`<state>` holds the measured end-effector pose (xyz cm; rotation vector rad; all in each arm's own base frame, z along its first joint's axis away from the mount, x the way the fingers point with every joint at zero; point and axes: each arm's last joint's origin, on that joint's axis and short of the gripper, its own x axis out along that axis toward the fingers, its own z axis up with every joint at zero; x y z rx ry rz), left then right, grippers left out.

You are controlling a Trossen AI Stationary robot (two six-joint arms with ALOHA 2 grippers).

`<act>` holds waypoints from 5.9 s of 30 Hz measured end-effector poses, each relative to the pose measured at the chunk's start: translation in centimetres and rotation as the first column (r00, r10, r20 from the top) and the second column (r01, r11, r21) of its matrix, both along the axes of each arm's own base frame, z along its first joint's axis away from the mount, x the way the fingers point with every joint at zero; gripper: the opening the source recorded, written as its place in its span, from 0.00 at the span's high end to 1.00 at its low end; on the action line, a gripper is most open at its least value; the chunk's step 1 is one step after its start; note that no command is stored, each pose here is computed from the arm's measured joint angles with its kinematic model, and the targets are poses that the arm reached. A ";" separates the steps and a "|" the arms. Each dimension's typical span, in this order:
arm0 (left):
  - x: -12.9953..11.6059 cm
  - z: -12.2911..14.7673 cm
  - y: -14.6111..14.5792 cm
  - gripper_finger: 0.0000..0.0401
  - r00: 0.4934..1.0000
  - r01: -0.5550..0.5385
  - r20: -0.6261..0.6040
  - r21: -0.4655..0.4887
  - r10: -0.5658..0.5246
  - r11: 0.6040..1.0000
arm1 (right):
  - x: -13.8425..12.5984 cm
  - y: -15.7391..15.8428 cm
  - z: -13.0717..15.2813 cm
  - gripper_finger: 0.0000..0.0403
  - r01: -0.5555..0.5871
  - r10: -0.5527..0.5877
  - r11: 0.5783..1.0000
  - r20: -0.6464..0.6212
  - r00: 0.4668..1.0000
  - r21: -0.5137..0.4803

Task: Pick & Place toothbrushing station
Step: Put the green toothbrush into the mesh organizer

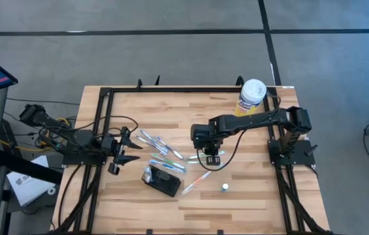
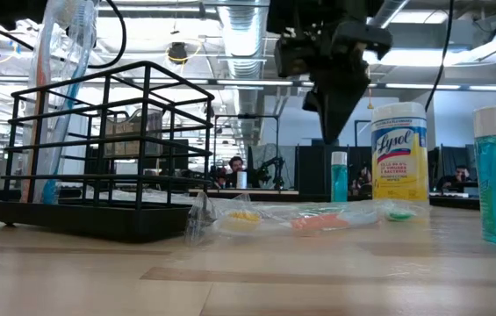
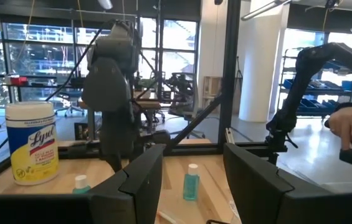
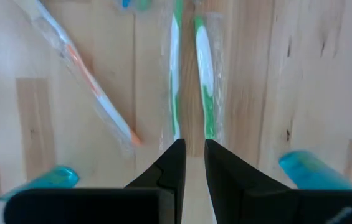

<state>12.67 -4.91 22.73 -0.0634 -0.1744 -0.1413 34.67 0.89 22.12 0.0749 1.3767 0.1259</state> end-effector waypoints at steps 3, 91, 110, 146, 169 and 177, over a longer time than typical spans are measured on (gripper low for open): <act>0.0 0.0 0.0 0.59 1.000 0.001 0.000 -0.001 -0.001 1.000 | -0.3 0.0 -0.7 0.87 0.011 -0.011 1.000 -0.016 1.000 0.000; 0.1 -0.1 -0.1 0.59 1.000 0.010 -0.010 0.003 -0.010 1.000 | 0.1 0.7 -6.2 1.00 -0.008 -0.032 0.983 -0.213 0.977 -0.185; 0.1 0.1 0.1 0.59 0.999 -0.033 0.009 0.006 0.033 0.999 | 2.0 1.6 0.6 1.00 -0.042 -0.020 0.923 -0.155 0.988 -0.383; 0.1 0.9 0.6 0.59 0.997 -0.002 0.075 -0.207 0.018 0.978 | 4.0 9.9 10.3 1.00 0.034 0.291 0.329 0.135 0.947 -0.944; 3.8 2.5 8.5 0.59 0.994 0.063 -0.044 -0.525 -0.101 0.849 | 5.2 12.2 11.1 1.00 0.017 0.410 0.228 0.112 0.905 -0.974; 8.4 4.0 10.6 0.59 0.957 0.142 -0.129 -0.571 -0.259 0.809 | 5.3 12.7 11.3 1.00 0.001 0.438 0.208 0.094 0.894 -0.978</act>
